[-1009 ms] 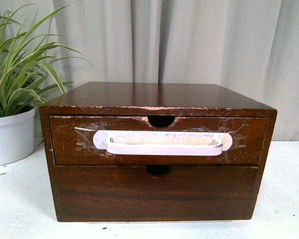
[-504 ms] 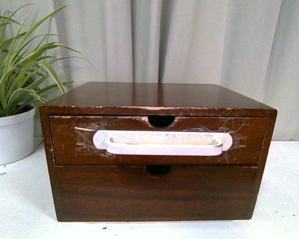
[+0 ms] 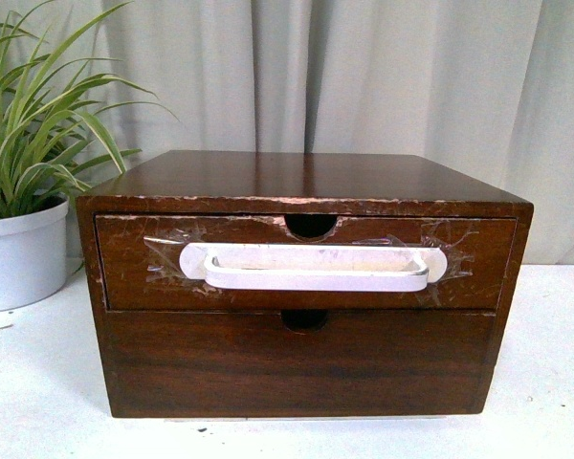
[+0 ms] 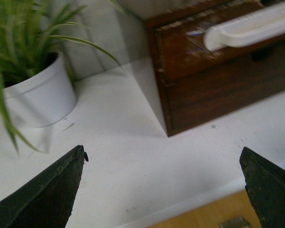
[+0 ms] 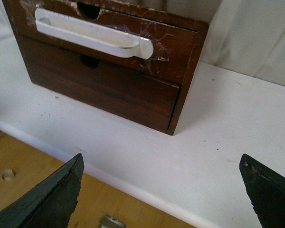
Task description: Open drawer
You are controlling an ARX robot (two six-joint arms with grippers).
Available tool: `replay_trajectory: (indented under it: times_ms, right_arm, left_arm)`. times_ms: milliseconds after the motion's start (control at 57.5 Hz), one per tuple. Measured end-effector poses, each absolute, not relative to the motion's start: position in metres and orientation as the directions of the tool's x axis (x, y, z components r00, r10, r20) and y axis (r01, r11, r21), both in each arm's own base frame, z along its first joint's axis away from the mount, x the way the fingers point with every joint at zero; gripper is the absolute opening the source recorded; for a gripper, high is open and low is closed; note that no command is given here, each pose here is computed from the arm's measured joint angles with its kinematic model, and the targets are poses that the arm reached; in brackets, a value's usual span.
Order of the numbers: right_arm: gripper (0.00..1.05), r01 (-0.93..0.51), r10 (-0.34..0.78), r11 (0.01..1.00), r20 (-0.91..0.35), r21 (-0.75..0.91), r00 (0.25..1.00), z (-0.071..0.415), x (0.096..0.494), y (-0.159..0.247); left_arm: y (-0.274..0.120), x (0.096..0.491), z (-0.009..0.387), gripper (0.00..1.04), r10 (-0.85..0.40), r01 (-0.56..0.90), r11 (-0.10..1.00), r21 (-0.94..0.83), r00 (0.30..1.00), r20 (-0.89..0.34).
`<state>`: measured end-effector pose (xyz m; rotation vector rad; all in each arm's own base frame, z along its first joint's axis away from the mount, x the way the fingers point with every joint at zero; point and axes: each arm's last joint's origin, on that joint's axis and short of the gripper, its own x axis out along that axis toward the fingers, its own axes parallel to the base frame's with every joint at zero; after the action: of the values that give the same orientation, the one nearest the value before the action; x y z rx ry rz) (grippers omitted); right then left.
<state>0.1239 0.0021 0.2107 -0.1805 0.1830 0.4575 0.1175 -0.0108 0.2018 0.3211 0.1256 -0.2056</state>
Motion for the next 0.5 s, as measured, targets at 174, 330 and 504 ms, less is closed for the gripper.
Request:
replay_trajectory:
  times_ms: [174,330,504]
  right_arm:
    - [0.96,-0.544,0.453,0.778,-0.320,-0.314,0.832,0.247,0.153,0.009]
    - [0.96,-0.567,0.447,0.700,-0.352,-0.435,0.822,0.265,0.173,0.020]
    - [0.96,-0.592,0.441,0.632,-0.396,-0.501,0.806,0.277,0.198,0.036]
  left_arm:
    - [-0.024,0.154,0.223,0.98,-0.411,0.560,0.657,0.505,0.827,-0.383]
    - [-0.039,0.177,0.249,0.98,-0.491,0.645,0.515,0.564,0.761,-0.423]
    - [-0.055,0.203,0.266,0.98,-0.532,0.707,0.443,0.552,0.702,-0.473]
